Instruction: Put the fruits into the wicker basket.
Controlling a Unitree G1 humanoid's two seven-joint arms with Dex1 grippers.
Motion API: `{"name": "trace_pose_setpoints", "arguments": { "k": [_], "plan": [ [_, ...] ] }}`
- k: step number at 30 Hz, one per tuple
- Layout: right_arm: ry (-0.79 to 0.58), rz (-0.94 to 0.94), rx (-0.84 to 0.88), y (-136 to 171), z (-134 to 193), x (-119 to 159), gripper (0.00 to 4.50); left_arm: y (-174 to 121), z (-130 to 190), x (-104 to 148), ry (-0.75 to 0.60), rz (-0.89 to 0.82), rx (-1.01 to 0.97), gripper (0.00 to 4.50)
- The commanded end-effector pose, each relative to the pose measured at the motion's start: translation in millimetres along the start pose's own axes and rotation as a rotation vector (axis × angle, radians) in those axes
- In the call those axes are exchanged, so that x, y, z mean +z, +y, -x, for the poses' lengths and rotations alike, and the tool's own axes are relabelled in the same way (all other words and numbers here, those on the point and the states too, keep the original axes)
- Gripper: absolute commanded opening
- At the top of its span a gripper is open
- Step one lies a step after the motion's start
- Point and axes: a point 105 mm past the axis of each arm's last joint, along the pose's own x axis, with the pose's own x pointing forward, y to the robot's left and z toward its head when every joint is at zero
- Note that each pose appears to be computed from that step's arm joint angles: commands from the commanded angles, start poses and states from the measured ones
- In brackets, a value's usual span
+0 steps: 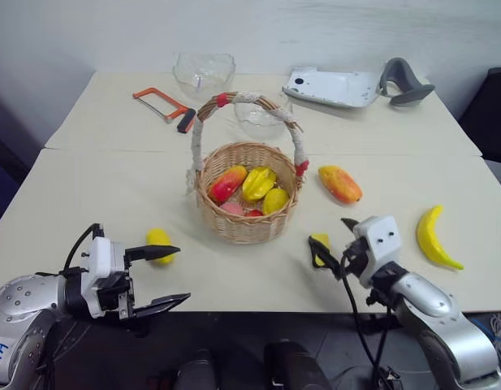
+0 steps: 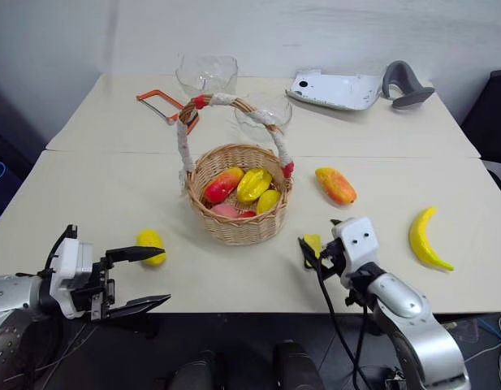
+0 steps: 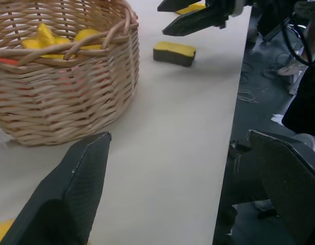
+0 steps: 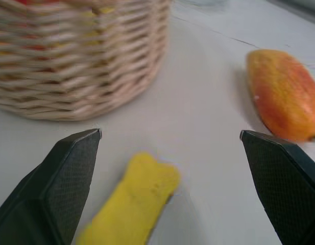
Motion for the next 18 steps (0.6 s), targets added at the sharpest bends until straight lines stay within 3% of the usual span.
{"name": "trace_pose_setpoints", "arguments": {
  "k": [1, 4, 7, 12, 16, 18],
  "plan": [
    [0.082, -0.015, -0.033, -0.5, -2.3, -20.0, 4.45, 1.0, -5.2, 12.9, -0.017, -0.065, -0.026, 4.5],
    [0.138, -0.117, 0.041, 13.0, -4.7, -36.3, 4.45, 3.9, -8.6, 18.5, -0.029, -0.079, -0.027, 4.5],
    [0.19, -0.261, 0.094, 23.3, -3.4, -47.3, 3.92, 5.3, -9.5, 20.1, -0.033, -0.085, -0.025, 4.5],
    [0.21, -0.337, 0.173, 26.5, 1.8, -51.1, 2.21, 9.1, -9.7, 17.5, -0.017, -0.102, -0.028, 4.5],
    [0.063, -0.316, 0.214, 14.2, 6.3, -25.4, 0.97, 13.6, -10.8, 17.6, -0.025, -0.115, -0.027, 4.5],
    [-0.077, -0.31, 0.232, 0.0, 16.7, -1.2, 0.69, 15.4, -10.3, 17.6, -0.026, -0.119, -0.025, 4.5]
  ]
}}
